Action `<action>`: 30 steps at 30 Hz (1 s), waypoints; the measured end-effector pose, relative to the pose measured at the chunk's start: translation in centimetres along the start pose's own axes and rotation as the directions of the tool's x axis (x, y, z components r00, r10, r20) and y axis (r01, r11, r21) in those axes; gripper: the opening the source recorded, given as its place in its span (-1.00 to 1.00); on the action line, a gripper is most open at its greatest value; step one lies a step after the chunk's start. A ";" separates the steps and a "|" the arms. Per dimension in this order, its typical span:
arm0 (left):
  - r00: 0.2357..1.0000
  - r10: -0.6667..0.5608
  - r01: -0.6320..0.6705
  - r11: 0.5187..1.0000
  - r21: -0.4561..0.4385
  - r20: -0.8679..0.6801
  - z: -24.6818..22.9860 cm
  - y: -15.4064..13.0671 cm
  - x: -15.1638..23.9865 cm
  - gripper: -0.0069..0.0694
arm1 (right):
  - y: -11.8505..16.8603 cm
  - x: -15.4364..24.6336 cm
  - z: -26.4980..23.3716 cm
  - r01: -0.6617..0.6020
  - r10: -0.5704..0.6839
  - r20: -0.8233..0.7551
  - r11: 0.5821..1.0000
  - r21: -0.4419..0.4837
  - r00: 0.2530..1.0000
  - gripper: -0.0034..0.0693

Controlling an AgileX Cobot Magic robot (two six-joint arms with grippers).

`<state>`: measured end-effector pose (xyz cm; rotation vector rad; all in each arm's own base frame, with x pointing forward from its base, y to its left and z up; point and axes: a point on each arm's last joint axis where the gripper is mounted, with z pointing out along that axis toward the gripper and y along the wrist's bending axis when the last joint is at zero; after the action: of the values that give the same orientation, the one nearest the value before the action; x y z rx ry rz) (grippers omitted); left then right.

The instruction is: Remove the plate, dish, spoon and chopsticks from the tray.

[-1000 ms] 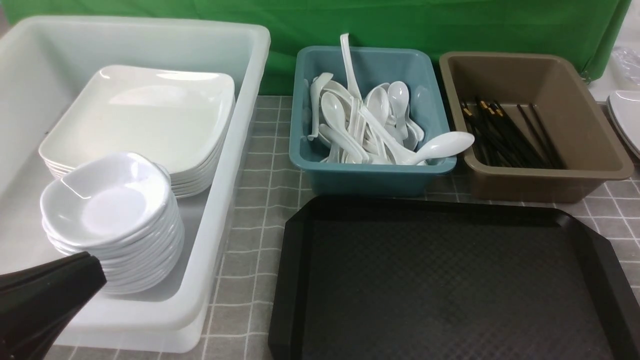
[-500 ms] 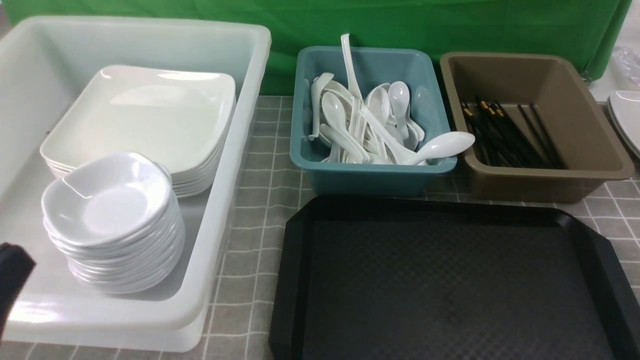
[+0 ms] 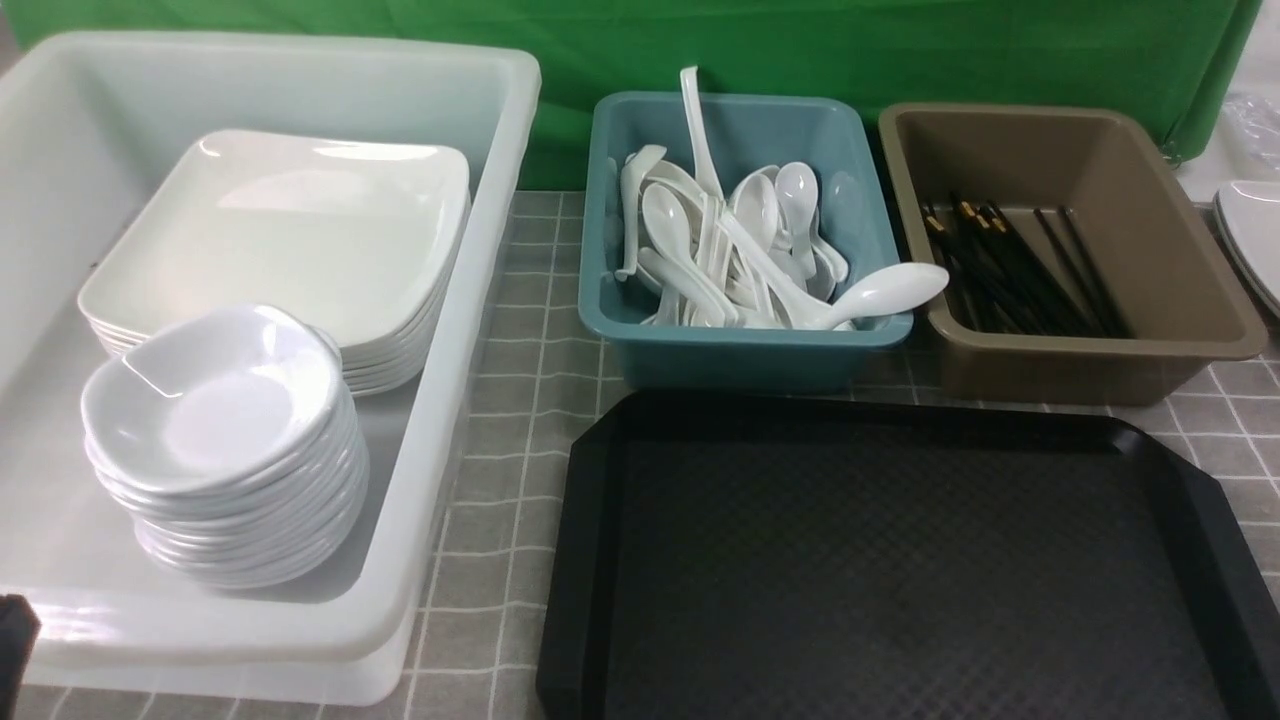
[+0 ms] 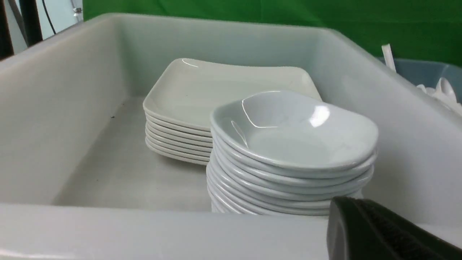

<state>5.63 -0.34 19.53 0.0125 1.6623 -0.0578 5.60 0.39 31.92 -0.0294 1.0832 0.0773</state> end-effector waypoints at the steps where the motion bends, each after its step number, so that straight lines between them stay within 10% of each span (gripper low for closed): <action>1: 1.000 0.011 -0.011 1.000 0.001 -0.012 0.0 0.0 0.1 -0.82 | 0.0 0.0 0.0 0.000 0.000 0.000 1.000 0.000 1.000 -0.26; 30: 0.997 0.065 -0.065 0.998 -0.001 -0.035 0.0 0.0 0.3 -0.81 | 0.0 0.0 0.0 0.072 -0.072 0.000 0.997 0.000 0.997 -0.26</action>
<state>5.59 -0.31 19.21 0.0659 1.6959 -0.0067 5.60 0.39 31.92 -0.0683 1.0811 0.0126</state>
